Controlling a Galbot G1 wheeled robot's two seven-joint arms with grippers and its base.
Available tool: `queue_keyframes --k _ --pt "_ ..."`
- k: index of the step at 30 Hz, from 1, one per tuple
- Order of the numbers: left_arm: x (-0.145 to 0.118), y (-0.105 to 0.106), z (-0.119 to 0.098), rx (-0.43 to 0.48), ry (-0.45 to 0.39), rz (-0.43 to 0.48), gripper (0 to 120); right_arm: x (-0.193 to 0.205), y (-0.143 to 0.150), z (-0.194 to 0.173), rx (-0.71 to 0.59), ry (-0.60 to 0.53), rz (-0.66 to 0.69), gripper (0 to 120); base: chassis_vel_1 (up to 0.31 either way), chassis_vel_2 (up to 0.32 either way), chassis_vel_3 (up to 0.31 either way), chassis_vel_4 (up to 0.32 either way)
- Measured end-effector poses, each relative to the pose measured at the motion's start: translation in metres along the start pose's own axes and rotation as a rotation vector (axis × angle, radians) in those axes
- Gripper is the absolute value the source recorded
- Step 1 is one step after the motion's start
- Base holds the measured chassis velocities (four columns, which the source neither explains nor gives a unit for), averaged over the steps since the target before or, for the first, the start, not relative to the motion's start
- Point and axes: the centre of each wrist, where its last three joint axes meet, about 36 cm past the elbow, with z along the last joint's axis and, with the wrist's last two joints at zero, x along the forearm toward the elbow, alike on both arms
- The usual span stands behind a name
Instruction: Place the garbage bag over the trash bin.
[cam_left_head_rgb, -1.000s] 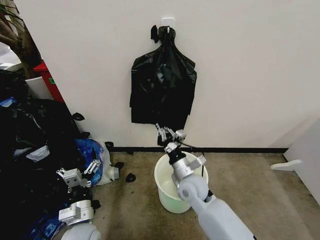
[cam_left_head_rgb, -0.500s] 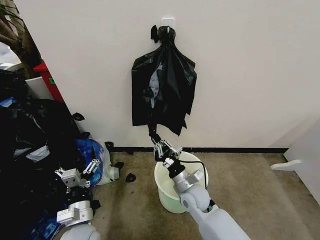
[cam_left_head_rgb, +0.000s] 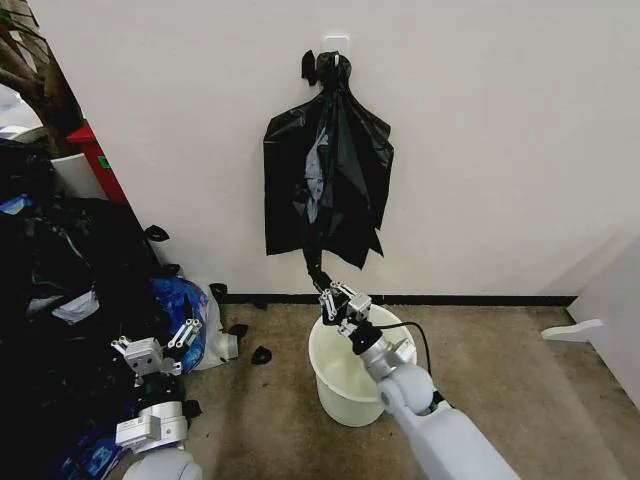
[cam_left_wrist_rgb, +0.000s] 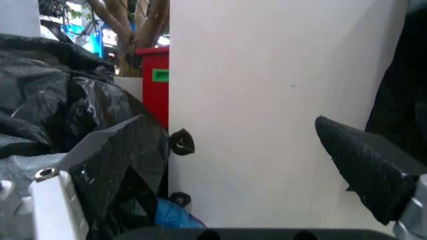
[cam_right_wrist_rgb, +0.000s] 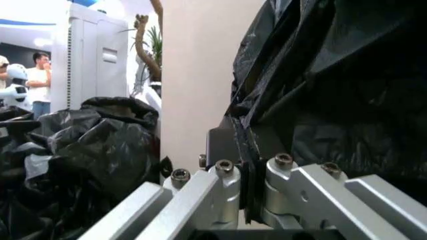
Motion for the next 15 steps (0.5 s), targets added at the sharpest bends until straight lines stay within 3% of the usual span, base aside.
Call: queue_keyframes --k 7,9,11,15 --pt "0.003 0.001 -0.002 -0.009 0.0 0.006 100 -0.008 -0.007 -0.028 0.086 -0.062 0.062 1 0.0 0.0 0.0 0.0" --pt "0.004 0.001 -0.002 -0.012 0.001 0.008 100 -0.005 -0.013 -0.035 0.162 -0.063 0.064 8 0.0 0.0 0.0 0.0" --pt "0.004 0.002 -0.003 -0.014 -0.001 0.01 100 0.011 -0.027 -0.054 0.339 -0.046 0.054 19 0.0 0.0 0.0 0.0" --pt "0.004 0.001 -0.003 -0.014 -0.002 0.011 100 0.03 -0.024 -0.067 0.389 -0.032 0.081 31 0.0 0.0 0.0 0.0"
